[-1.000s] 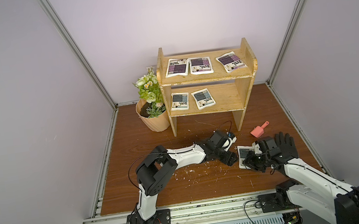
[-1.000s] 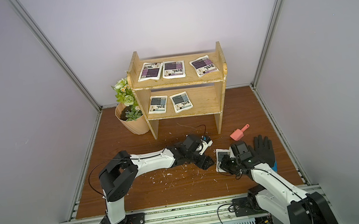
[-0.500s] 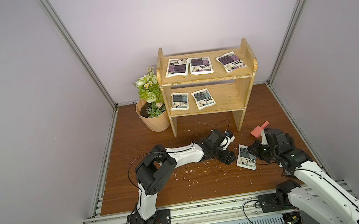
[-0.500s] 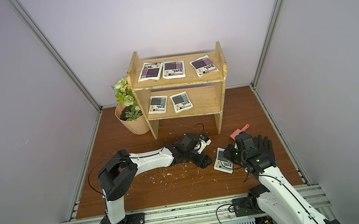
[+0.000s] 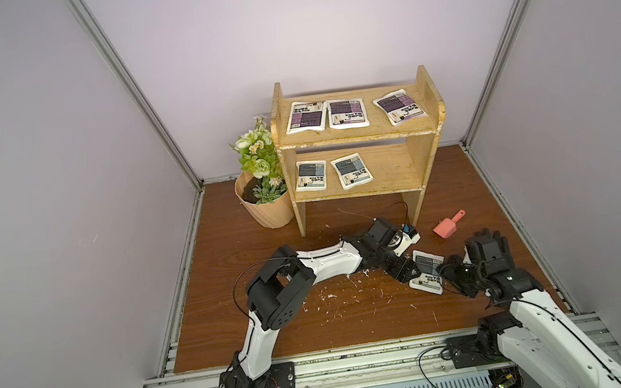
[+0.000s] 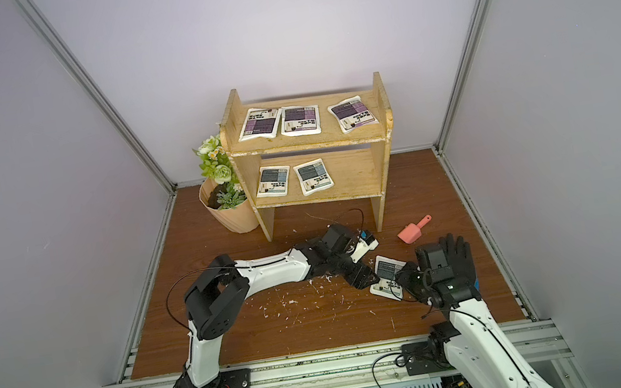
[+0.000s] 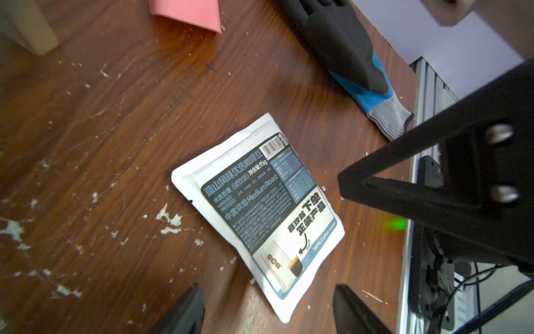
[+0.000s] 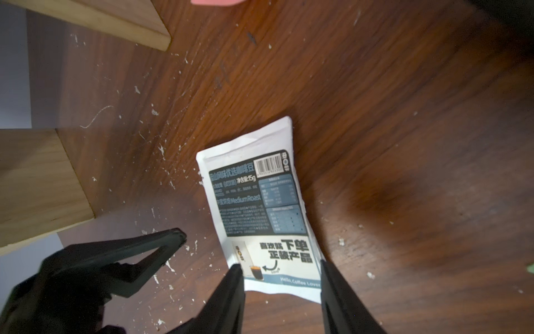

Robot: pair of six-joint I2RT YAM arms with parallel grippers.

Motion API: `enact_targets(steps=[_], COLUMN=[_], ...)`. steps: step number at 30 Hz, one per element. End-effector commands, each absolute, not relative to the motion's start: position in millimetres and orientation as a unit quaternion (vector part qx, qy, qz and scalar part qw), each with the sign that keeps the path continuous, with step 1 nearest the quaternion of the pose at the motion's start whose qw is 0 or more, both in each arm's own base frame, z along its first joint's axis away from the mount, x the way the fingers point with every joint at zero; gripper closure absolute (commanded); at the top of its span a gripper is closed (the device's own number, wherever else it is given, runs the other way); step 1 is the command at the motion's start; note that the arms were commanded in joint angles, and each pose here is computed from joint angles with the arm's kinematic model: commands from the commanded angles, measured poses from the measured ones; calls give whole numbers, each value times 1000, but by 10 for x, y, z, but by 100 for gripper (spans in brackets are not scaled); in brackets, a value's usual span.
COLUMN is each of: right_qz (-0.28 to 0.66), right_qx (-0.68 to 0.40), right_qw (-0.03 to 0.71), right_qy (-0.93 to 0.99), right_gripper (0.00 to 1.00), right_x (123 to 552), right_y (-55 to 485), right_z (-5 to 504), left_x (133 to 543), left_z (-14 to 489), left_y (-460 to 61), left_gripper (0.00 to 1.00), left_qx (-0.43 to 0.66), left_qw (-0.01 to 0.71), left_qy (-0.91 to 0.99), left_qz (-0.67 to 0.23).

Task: Place the bagged coffee beans on the shelf by color
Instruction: Pick up the bagged coffee beans at the center of the board.

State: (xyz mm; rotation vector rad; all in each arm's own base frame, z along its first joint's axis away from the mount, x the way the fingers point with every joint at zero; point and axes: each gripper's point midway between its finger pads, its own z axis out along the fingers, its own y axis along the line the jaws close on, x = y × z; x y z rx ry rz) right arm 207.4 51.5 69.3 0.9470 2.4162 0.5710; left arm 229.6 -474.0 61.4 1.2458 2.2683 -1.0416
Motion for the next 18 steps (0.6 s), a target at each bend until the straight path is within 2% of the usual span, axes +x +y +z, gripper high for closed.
enact_targets(steps=[1,13,18], right_qz=[214,253,294], right_qx=[356,360,353], right_qw=[221,210,200], right_qy=[882,873,866], right_gripper=[52,54,56], right_x=[2023,2104,2073], right_y=[517,572,705], right_z=[576,407,330], left_x=[2307,2268,2217], left_z=[497,392,358], left_y=[-4686,-4737,-4820], left_gripper=[27,29,33], left_qx=[442,435,428], left_qw=[155,135,120], left_qy=[807,805,797], left_qz=[-361,-380,-408])
